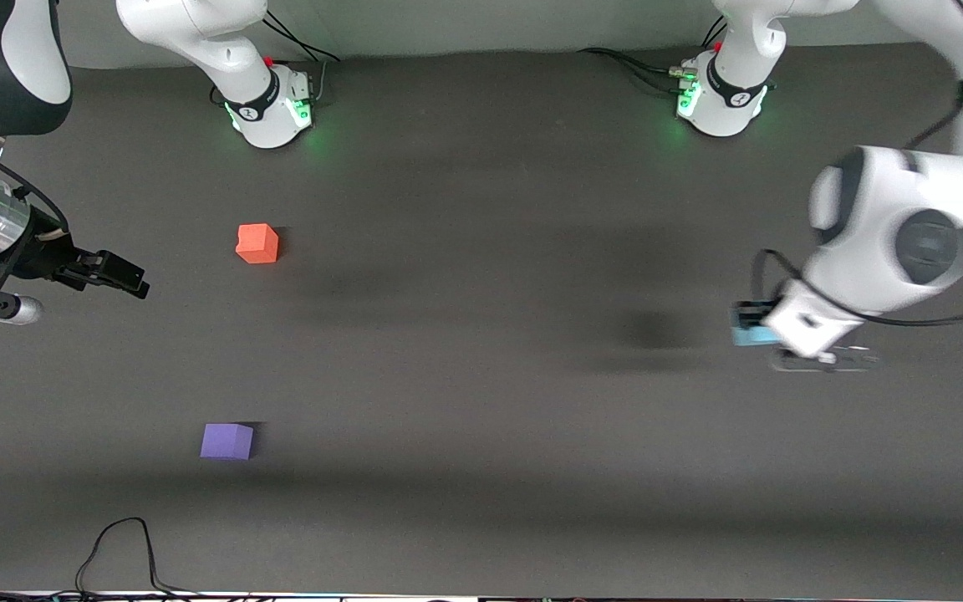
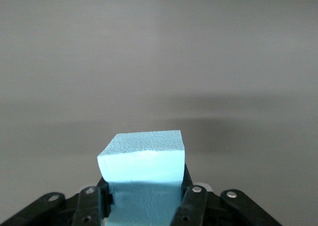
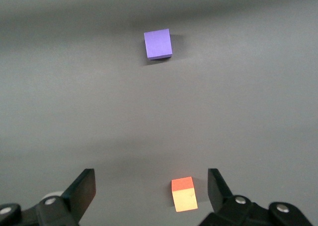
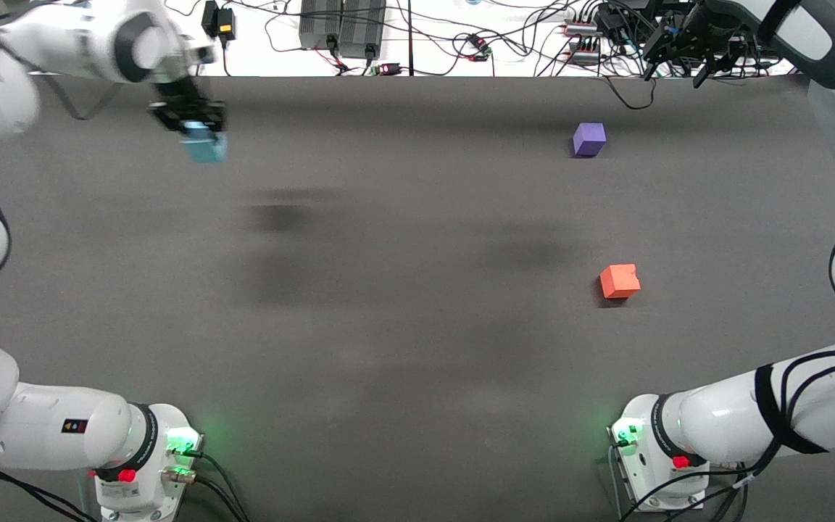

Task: Place blue block between orange and purple blocks
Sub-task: 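Lift and carry the blue block with the left gripper to the table middle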

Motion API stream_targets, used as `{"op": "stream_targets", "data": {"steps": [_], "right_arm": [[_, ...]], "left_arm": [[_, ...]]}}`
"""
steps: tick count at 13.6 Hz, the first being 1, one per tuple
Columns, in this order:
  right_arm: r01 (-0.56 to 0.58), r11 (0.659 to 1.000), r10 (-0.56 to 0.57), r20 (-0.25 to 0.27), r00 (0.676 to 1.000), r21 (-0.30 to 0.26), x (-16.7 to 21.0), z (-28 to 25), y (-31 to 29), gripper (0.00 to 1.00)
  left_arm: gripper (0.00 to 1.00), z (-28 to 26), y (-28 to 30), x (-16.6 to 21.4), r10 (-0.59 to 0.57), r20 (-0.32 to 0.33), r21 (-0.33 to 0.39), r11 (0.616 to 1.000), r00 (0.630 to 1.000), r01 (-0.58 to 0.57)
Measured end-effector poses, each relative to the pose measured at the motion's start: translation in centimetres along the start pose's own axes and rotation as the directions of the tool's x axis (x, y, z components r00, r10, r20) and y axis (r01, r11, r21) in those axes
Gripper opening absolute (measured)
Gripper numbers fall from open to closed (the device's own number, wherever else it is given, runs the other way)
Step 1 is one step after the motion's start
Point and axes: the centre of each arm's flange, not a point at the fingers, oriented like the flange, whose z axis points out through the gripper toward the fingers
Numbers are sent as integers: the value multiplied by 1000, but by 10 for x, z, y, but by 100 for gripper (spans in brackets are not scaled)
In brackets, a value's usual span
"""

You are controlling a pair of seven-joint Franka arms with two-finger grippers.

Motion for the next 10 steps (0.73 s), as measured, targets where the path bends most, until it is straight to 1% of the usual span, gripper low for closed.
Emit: {"op": "stream_targets", "data": {"steps": [2,4,6,7,8,10], "right_arm": [[-1,1000,1,0,1000,0,0,0,0,100],[-1,1000,1,0,1000,0,0,0,0,100],[-1,1000,1,0,1000,0,0,0,0,100],[-1,1000,1,0,1000,0,0,0,0,100],[-1,1000,1,0,1000,0,0,0,0,100],[-1,1000,1,0,1000,0,0,0,0,100]], "left_arm": [[53,0,92,-22,-43,-17,-1,999,999,43],[53,12,185,-45,-81,-40,-7,997,996,81],[53,47,272,-67,-112,-62,10,994,992,113],[53,68,307,-75,-124,-77,19,992,989,126],[53,91,340,-84,-131,-95,18,991,987,133],[53,129,385,-102,-122,-116,-2,992,986,123]]}}
